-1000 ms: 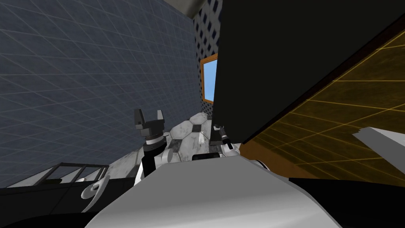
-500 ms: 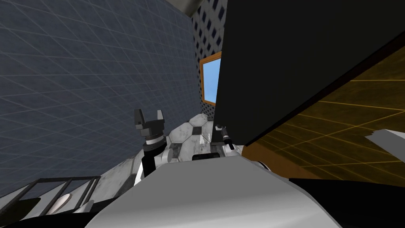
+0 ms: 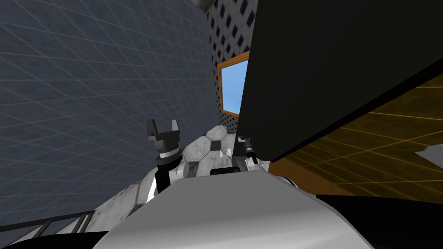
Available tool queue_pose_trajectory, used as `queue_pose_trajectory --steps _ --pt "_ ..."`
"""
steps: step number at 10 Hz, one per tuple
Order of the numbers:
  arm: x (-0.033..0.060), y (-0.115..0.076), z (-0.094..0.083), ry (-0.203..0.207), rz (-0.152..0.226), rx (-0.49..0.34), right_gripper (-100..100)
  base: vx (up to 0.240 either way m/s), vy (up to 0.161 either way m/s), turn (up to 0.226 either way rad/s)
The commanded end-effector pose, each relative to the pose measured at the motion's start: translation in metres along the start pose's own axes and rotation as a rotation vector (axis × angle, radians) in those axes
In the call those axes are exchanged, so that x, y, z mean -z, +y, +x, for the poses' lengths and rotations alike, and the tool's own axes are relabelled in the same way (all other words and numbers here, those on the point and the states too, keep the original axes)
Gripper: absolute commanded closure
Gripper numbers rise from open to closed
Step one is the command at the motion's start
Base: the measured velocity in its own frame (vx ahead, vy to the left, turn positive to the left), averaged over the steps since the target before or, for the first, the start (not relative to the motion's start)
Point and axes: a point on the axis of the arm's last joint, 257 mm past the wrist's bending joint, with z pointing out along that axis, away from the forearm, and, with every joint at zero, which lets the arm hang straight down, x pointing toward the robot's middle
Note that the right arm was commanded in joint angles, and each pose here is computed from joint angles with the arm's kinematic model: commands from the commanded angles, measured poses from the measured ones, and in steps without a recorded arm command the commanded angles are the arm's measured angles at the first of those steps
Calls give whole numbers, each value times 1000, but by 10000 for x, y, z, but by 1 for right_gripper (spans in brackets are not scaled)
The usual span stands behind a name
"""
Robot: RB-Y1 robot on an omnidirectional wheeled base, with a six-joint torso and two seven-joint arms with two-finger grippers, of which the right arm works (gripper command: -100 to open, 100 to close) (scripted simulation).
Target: Push the door open
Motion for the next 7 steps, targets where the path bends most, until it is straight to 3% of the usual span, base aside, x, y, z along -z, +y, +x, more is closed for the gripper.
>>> queue_pose_trajectory --steps 1,7 --pt "-33 50 -110 -27 -11 0 100 204 75 -73" --pt "6 28 -340 -103 -8 -16 100 186 84 -61"
